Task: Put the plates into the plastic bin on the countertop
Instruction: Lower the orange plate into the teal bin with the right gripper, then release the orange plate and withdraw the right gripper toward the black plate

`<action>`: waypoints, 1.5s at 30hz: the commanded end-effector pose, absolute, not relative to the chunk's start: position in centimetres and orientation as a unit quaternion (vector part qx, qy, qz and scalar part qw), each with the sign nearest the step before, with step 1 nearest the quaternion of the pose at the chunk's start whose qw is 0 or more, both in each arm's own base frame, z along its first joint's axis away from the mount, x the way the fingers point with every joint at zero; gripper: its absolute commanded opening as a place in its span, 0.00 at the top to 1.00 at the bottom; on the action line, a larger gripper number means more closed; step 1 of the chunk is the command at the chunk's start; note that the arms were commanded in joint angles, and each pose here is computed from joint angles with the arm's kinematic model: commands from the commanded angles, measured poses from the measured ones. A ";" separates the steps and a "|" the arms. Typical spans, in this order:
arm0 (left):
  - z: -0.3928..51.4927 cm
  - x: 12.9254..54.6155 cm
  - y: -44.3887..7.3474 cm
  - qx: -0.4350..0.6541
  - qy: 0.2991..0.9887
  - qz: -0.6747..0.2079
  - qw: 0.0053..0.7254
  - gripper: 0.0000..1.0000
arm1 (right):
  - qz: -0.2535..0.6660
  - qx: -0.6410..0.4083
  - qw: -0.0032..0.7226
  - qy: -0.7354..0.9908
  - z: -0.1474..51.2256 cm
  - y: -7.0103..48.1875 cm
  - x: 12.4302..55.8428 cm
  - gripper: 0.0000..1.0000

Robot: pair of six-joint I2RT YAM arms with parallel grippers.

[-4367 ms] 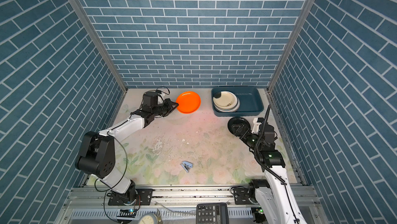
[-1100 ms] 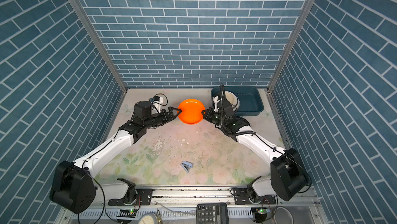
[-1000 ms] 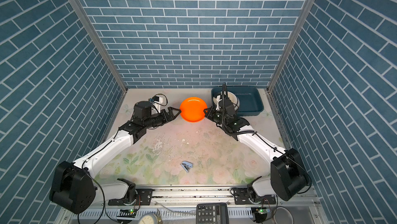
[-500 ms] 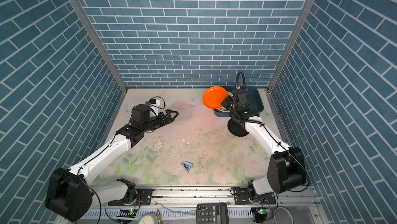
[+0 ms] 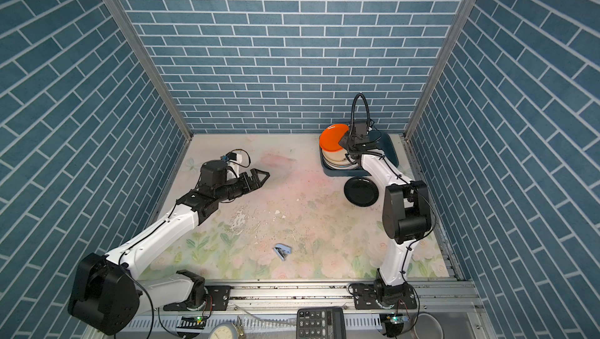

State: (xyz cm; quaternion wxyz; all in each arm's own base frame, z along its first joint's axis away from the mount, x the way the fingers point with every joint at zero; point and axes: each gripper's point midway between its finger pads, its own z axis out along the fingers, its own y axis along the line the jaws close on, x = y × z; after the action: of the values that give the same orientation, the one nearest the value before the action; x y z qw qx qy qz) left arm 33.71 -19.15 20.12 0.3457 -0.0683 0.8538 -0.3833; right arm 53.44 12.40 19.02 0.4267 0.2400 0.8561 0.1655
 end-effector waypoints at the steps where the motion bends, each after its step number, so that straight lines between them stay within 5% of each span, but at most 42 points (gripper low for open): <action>1: 19.3 33.2 -19.4 -0.063 0.858 -0.380 0.340 0.00 | 0.155 0.264 0.451 0.838 19.9 11.4 55.2 1.00; 5: 18.9 33.0 -19.6 -0.059 0.862 -0.374 0.337 0.01 | 0.153 0.271 0.432 0.846 18.2 11.4 55.7 1.00; 9: 18.6 32.9 -19.9 -0.052 0.865 -0.372 0.333 0.00 | 0.182 0.277 0.403 0.853 16.4 11.9 56.5 0.84; 14: 18.3 32.7 -19.7 -0.052 0.869 -0.365 0.328 0.00 | 0.189 0.290 0.389 0.854 15.2 11.5 56.8 0.81; 21: 18.4 32.4 -19.9 -0.050 0.871 -0.370 0.318 0.00 | 0.178 0.268 0.379 0.868 16.5 11.3 56.5 0.29; 28: 19.3 31.6 -19.9 -0.050 0.876 -0.372 0.304 0.01 | 0.169 0.230 0.373 0.883 19.6 10.8 52.6 0.25; 36: 21.4 29.6 -18.5 -0.038 0.880 -0.353 0.317 0.00 | 0.190 0.224 0.387 0.874 22.5 9.0 42.5 0.25; 45: 21.1 28.8 -17.9 -0.062 0.877 -0.357 0.315 0.00 | 0.216 0.254 0.388 0.859 19.8 6.9 32.7 0.25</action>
State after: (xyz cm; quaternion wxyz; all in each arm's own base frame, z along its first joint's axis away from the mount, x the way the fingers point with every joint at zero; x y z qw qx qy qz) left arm 29.41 -18.36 21.47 0.3167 -0.0486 0.8764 -0.3596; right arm 34.62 7.29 21.76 0.4080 0.2334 0.8574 0.2095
